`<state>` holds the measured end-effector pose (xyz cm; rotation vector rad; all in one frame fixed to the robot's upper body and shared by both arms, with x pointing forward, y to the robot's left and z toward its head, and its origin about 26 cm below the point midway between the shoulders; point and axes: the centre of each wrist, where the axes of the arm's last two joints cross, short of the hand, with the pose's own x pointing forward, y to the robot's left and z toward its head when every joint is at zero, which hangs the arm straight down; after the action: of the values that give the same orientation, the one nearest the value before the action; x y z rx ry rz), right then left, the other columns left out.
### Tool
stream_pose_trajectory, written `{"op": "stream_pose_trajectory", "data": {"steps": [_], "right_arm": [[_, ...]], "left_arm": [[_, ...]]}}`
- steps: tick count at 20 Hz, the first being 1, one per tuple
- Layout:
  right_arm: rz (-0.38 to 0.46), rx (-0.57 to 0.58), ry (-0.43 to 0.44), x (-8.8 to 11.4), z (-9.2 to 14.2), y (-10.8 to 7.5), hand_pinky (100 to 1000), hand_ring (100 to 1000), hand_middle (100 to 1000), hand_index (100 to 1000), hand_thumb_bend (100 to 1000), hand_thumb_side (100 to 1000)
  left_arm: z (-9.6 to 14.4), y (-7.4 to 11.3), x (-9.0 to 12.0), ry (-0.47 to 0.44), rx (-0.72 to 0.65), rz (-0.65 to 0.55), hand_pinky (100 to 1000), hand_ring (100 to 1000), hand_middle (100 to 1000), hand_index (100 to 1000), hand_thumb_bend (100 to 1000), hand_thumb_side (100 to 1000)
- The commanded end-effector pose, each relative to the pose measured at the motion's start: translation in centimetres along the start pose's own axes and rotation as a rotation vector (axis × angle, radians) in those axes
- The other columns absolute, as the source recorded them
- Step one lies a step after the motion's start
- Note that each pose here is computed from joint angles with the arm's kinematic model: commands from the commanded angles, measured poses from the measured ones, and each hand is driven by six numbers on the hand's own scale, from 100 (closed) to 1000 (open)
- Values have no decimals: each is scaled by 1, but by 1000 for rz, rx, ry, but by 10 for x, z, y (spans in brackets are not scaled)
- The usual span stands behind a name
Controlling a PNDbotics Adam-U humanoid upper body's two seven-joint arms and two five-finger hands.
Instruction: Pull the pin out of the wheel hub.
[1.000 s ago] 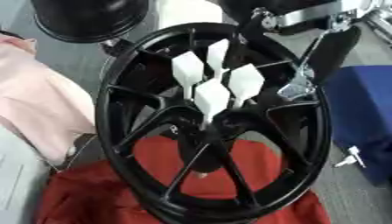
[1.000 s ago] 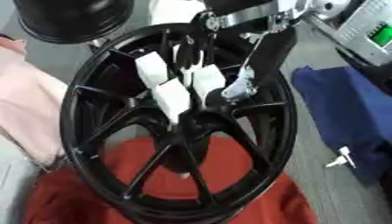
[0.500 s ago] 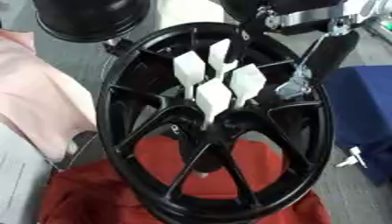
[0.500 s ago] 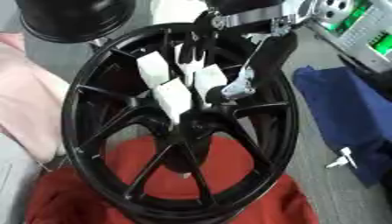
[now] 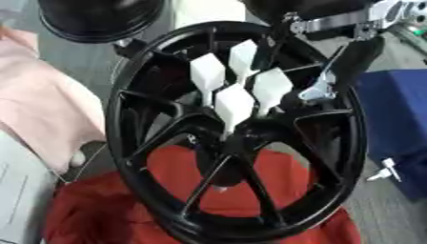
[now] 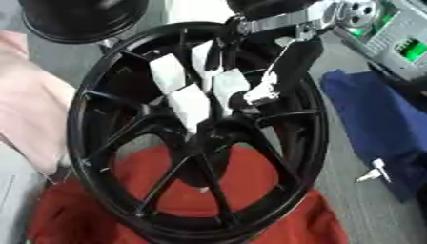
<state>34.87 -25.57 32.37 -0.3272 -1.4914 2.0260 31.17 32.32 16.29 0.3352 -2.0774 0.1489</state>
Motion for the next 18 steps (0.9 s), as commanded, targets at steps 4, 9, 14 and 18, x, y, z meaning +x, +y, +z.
{"op": "stream_pose_trajectory", "data": {"steps": [4,9,14,18], "right_arm": [[21,4,48,-11,3,-3,840,759,739,812,396,488],[16,37,50,-16,-4,0,839,757,730,808,399,485],[11,59,45,-20,-12,3,837,754,710,792,408,453],[7,63,40,-22,-17,5,833,745,678,759,411,386]], "left_arm": [[-5,1,7,-29,-16,-8,681,600,558,663,435,651],[-5,0,7,-29,-21,-5,682,600,559,663,432,652],[-5,-1,7,-28,-25,-2,682,601,559,663,431,653],[-5,-2,7,-27,-31,3,682,602,560,663,429,653]]}}
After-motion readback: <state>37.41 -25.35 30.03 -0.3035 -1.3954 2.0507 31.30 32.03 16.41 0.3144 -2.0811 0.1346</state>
